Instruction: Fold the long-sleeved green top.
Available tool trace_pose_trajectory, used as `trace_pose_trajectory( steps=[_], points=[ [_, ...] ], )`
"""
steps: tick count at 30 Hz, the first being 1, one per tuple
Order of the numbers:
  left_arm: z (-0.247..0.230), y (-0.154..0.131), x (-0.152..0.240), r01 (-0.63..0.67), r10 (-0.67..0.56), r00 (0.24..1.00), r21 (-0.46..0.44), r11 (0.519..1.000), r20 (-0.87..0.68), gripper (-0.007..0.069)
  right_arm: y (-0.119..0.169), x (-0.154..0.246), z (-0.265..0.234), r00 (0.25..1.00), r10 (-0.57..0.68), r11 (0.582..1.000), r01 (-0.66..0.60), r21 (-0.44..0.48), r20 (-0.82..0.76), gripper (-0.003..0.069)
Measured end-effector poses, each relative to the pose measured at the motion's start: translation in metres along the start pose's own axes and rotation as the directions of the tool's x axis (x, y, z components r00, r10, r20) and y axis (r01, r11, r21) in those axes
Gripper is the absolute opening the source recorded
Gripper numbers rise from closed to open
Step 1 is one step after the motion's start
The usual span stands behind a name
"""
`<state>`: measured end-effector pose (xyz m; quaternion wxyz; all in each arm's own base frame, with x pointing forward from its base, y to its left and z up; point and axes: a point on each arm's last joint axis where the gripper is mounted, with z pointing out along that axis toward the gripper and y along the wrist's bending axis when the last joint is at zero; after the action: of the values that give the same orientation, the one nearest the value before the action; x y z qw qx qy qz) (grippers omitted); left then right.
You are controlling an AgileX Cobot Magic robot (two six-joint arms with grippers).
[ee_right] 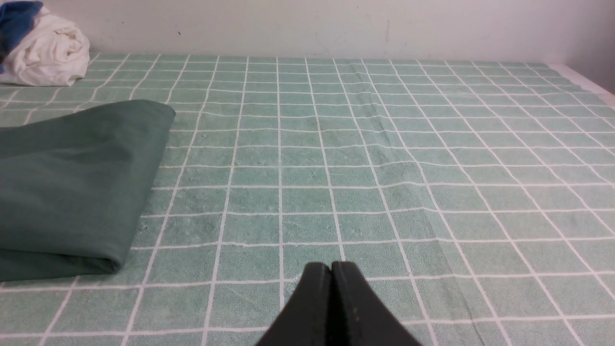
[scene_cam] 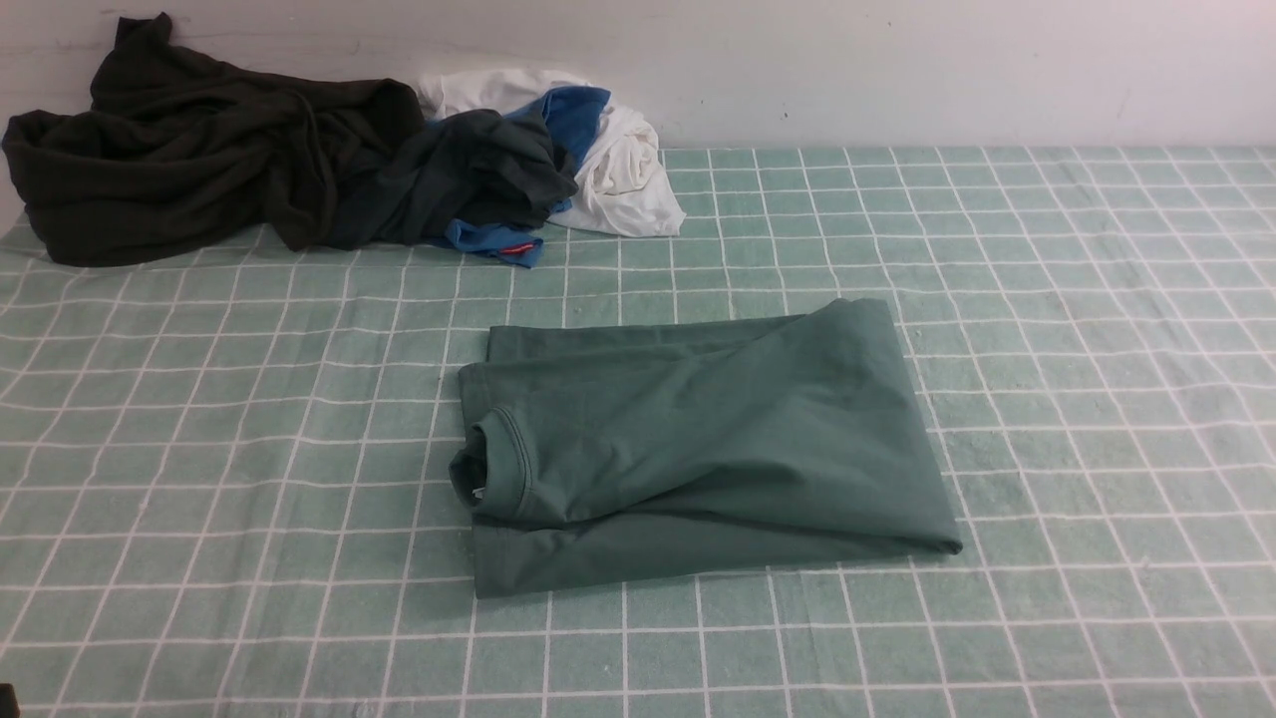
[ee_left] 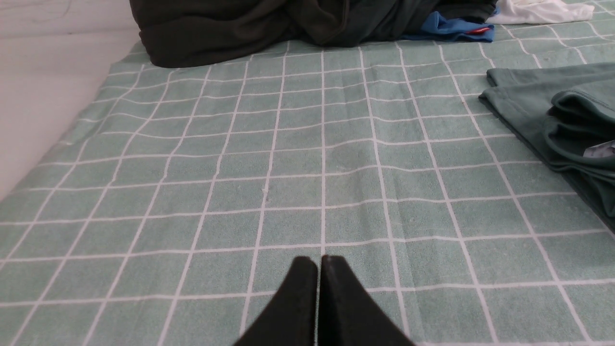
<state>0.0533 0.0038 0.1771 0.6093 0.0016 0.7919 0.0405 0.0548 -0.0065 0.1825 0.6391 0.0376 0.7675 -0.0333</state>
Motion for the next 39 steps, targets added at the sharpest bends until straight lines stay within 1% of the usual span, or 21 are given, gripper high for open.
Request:
trace_pose_trajectory(
  steps=[39],
  points=[
    [0.0000, 0.0000, 0.0000, 0.001, -0.001, 1.000, -0.001, 1.000, 0.000, -0.0003, 0.0000, 0.0000, 0.0000, 1.000, -0.008, 1.000, 0.008, 0.000, 0.000, -0.0014]
  ],
)
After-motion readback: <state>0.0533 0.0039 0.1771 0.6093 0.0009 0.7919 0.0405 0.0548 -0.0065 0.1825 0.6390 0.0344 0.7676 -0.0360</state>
